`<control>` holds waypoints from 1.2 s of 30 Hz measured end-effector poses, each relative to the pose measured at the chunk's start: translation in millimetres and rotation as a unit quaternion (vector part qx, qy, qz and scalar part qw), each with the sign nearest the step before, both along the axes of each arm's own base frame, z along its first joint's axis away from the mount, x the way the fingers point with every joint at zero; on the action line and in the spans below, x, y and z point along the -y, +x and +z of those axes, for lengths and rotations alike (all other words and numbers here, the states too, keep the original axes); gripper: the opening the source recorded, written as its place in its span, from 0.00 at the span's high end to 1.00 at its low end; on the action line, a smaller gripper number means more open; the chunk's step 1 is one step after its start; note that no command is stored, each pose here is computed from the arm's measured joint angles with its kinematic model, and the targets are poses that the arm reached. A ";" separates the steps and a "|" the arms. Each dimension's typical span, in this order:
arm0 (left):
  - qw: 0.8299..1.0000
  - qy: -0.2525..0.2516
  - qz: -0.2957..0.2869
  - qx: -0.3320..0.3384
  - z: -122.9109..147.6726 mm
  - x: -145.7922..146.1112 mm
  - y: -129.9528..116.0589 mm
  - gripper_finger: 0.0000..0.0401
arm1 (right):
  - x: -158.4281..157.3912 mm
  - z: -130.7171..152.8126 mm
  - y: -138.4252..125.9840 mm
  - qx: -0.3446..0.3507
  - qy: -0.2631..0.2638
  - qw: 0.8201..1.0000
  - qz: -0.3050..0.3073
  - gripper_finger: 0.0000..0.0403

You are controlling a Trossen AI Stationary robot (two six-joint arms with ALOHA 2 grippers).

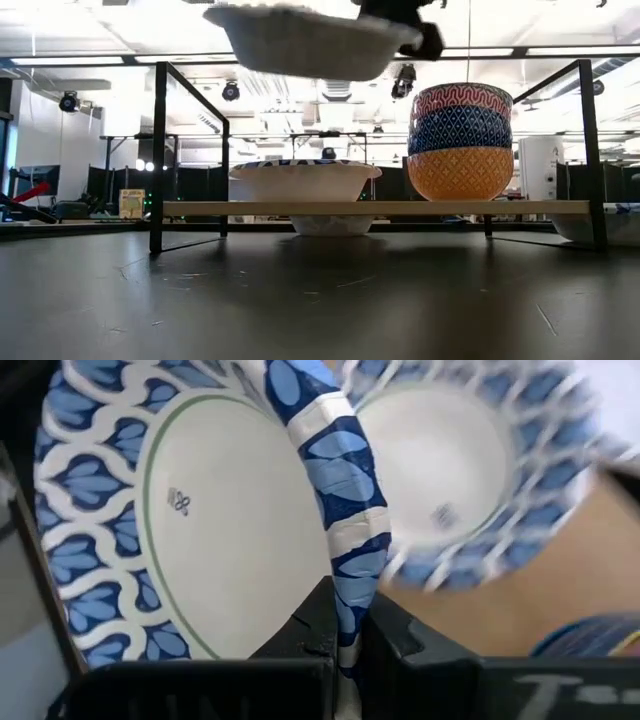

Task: Place and stack bowls onto a shelf
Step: Stack the big white and blue patterned bowl on top of the big white and blue patterned bowl

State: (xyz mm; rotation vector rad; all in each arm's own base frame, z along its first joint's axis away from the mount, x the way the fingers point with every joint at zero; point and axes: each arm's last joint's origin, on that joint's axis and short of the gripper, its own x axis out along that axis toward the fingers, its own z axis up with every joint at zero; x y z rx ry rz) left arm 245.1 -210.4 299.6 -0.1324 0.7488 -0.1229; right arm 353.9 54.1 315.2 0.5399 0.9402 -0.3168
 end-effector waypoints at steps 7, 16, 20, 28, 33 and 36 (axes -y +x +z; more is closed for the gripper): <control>1.000 0.000 0.000 0.000 0.1 0.0 0.0 0.68 | 58.2 2.9 2.4 -0.001 -0.036 0.999 -0.012 0.98; 1.000 0.006 0.009 0.006 0.8 -1.2 0.3 0.68 | 100.0 -13.6 11.1 -0.021 -0.032 0.999 -0.003 0.98; 1.000 0.007 0.016 0.012 2.4 -2.6 0.1 0.68 | 106.2 -20.8 14.4 -0.031 -0.034 0.999 -0.002 0.98; 0.999 0.023 0.029 0.018 2.8 -6.7 1.6 0.68 | 112.1 -31.9 23.7 -0.033 -0.053 0.998 0.014 0.95; 0.999 0.026 0.035 0.017 4.6 -9.9 0.5 0.68 | 122.7 -32.7 26.5 -0.019 -0.062 0.998 0.007 0.89; 0.999 0.028 0.035 0.014 4.8 -10.8 -0.5 0.68 | 127.9 -32.6 25.8 -0.019 -0.067 0.998 0.008 0.85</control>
